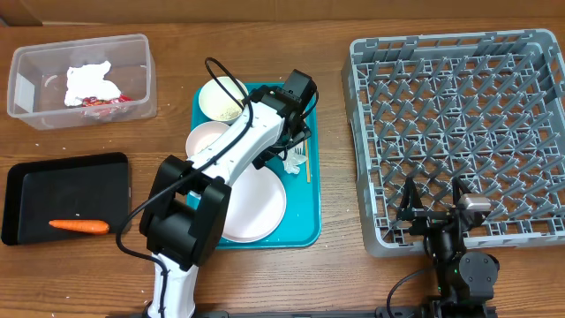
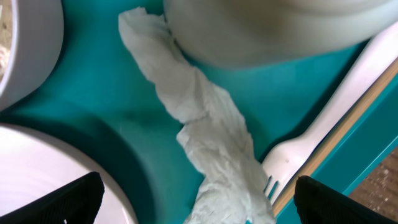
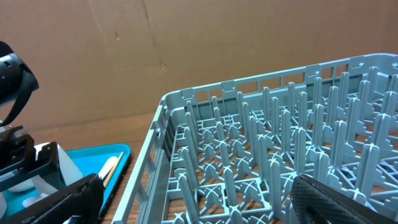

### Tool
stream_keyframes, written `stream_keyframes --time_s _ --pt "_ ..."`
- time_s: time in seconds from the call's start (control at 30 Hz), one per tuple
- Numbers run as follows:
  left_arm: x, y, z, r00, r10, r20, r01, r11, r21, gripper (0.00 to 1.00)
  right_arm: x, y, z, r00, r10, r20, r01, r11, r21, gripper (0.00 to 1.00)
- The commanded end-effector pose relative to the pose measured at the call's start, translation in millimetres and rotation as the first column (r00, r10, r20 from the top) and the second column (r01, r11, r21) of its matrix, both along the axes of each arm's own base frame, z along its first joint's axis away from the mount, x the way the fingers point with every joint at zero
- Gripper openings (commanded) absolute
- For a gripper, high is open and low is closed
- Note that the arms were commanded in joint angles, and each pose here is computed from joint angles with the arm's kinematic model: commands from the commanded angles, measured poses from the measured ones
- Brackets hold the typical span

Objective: Sort waste into correct bins and load items into the dishwasher rack
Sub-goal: 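Reach the left gripper to the twisted napkin beside the fork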

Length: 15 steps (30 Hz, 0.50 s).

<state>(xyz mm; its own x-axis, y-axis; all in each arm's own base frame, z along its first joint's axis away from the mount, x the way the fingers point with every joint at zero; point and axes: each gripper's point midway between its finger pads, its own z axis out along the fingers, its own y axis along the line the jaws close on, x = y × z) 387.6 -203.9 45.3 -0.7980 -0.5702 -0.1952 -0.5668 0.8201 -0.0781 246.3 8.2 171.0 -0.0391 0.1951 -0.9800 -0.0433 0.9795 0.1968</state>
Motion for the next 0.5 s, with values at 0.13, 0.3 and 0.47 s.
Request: stream_keyframes --time_s 0.13,0.3,0.47 --pt "7.7 -10.1 -2.9 0.999 -0.008 0.052 0.007 1.0 0.018 1.0 0.1 -2.2 -1.0 1.0 -0.012 0.007 0.012 1.0 -0.004 1.0" --pt "5.9 -12.9 -3.1 0.999 -0.016 0.052 0.015 1.0 0.019 1.0 0.1 -2.2 -1.0 1.0 -0.012 0.007 0.012 1.0 -0.004 1.0" --pt "8.5 -6.2 -3.0 0.997 -0.01 0.071 0.006 0.998 0.056 1.0 0.1 -2.2 -1.0 1.0 -0.012 0.007 0.012 1.0 -0.004 1.0"
